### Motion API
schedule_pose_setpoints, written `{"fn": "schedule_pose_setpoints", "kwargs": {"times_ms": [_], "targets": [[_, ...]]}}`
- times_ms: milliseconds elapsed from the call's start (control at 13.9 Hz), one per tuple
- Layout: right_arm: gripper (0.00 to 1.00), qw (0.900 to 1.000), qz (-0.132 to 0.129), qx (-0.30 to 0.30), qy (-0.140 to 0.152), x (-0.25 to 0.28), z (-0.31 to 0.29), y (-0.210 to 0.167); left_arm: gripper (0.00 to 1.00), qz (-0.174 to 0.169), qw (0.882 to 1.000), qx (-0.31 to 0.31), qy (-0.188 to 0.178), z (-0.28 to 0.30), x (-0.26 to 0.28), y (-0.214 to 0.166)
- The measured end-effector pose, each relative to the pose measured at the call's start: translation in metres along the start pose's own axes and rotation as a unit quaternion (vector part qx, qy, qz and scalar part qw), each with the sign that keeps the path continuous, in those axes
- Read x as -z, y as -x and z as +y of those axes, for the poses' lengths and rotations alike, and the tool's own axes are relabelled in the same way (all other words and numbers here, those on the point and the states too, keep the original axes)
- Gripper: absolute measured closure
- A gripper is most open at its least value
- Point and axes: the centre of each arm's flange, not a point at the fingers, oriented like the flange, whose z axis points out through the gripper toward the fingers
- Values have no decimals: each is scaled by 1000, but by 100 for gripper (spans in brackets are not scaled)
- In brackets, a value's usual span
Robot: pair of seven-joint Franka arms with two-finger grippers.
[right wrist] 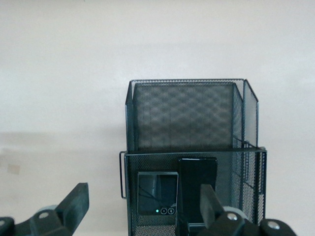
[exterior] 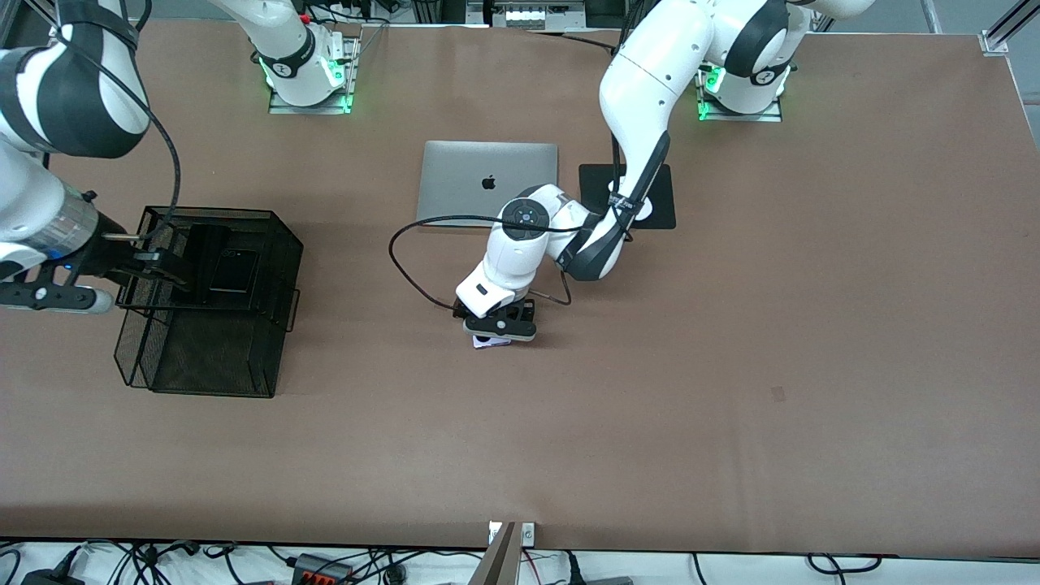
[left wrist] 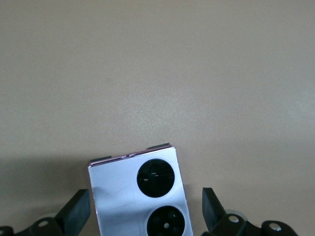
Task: Place phones with both arms
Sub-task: 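Release the flip phone into the basket while the left gripper lowers the white phone, then move the right gripper to the white phone while the left gripper withdraws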
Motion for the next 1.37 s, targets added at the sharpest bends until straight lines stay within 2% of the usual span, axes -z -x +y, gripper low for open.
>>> {"fn": "schedule_pose_setpoints", "kwargs": {"times_ms": [289, 505, 794, 938, 1155, 1371], "targets": [[0, 1000, -12, 4, 1, 12, 0, 1, 0, 14, 1000, 1, 4, -1, 12, -14], [0, 1000, -16, 9, 1, 8, -6, 0, 0, 16, 1000, -16, -1, -14, 39, -43], [0, 1000, -25, 14, -5, -3, -17, 0, 0, 11, 999, -39, -13, -58, 120, -106], [0, 999, -39, 10, -35, -17, -29, -2, 0, 1, 999, -31, -12, -79, 165, -129], [0, 997, -37, 48, -43, -50, -80, -8, 0, 2, 1000, -13, -4, -115, 229, -153], [0, 994, -29, 96, -39, -82, -148, -4, 0, -35, 999, -6, -22, -170, 294, -166]]}}
